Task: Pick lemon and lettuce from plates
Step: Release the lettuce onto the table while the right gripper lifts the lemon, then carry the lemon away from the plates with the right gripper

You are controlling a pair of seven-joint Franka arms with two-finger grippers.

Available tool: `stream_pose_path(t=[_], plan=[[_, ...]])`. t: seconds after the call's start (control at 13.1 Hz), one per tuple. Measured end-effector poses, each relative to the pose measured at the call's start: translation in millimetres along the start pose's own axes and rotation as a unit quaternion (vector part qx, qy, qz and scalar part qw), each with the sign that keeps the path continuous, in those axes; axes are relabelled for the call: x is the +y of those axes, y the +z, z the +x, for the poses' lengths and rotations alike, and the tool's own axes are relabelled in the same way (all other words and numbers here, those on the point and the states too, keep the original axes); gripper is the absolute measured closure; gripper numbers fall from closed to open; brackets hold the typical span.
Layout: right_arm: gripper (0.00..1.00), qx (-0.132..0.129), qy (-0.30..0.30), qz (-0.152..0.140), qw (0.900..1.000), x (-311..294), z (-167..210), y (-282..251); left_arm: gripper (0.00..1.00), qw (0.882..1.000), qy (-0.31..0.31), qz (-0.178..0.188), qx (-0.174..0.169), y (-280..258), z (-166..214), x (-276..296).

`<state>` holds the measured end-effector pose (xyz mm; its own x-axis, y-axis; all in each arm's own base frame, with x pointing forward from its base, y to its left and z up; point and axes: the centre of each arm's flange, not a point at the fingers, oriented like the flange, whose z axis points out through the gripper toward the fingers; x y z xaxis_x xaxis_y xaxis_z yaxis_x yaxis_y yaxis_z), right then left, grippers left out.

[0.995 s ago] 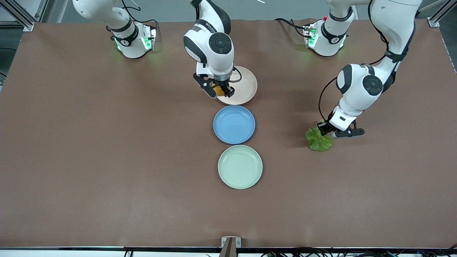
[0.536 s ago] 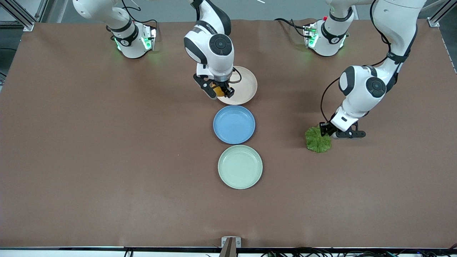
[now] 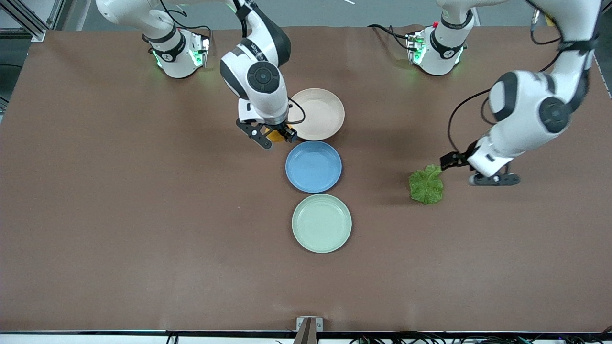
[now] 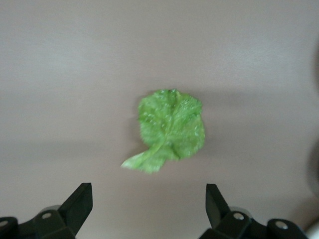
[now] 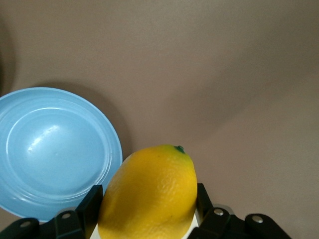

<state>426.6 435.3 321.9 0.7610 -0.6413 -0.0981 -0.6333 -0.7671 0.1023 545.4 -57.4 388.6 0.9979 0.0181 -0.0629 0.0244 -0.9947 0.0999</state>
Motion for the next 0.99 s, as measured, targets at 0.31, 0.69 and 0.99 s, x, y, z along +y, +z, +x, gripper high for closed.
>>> stream_pose_path(t=[0.31, 0.69, 0.99], plan=[[0.22, -0.002, -0.089, -0.013, 0.996, 8.2, 32.1, 2.5, 0.0, 1.0, -0.013, 0.005, -0.007, -135.6, -19.4, -13.0], [0.22, -0.032, -0.249, -0.001, 0.968, 89.9, 245.2, -3.7, 0.0, 0.999, -0.019, 0.018, 0.039, -234.0, -19.4, -26.1], [0.22, -0.029, -0.409, 0.023, 0.912, 158.5, 329.8, 16.8, 0.0, 0.998, -0.015, 0.028, 0.061, -256.4, -8.8, -25.6]])
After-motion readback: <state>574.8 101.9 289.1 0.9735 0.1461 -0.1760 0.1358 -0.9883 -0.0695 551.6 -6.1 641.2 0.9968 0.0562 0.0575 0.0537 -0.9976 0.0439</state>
